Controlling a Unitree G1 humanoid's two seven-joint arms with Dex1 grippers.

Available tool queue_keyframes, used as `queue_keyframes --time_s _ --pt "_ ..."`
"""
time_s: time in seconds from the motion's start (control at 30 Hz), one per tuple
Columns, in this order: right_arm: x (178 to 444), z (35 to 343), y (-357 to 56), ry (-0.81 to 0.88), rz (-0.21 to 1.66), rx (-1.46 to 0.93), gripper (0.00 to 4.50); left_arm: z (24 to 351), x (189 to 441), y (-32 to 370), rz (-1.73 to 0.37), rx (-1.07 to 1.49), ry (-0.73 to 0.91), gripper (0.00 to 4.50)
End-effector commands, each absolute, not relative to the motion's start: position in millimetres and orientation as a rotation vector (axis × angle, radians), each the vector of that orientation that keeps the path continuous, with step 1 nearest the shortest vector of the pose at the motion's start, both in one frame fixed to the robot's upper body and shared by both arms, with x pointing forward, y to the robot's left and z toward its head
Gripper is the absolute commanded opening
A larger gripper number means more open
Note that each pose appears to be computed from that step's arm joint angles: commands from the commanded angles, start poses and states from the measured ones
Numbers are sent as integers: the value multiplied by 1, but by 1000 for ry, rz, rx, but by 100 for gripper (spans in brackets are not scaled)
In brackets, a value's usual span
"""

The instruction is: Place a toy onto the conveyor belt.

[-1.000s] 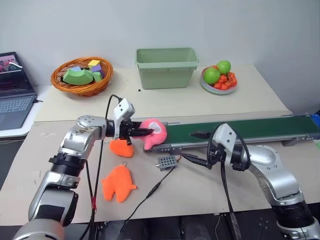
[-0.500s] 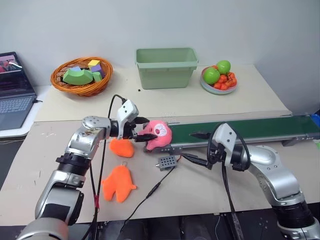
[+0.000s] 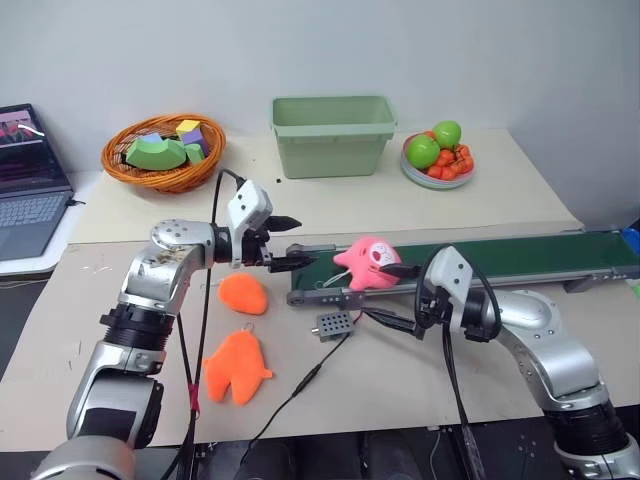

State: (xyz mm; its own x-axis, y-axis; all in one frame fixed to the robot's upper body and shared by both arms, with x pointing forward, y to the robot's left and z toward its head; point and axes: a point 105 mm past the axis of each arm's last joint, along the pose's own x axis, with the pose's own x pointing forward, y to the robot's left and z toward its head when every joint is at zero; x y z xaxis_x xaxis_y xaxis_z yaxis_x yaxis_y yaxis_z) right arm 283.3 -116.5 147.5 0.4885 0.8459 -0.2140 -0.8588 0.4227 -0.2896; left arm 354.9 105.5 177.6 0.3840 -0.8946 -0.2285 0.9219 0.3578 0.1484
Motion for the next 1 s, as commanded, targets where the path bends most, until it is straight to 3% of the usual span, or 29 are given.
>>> queue_keyframes --time_s 0.03,0.37,0.77,1.0 --pt "283 162 -117 -15 1070 -396 450 191 352 105 -1177 265 47 443" --pt "285 165 -118 -13 1086 -404 450 178 349 110 -1158 225 -5 443" --pt "286 164 -122 5 1094 -397 450 177 318 105 -1182 152 -36 443" --pt "287 161 -119 7 1106 -391 450 178 315 108 -1124 128 -40 443"
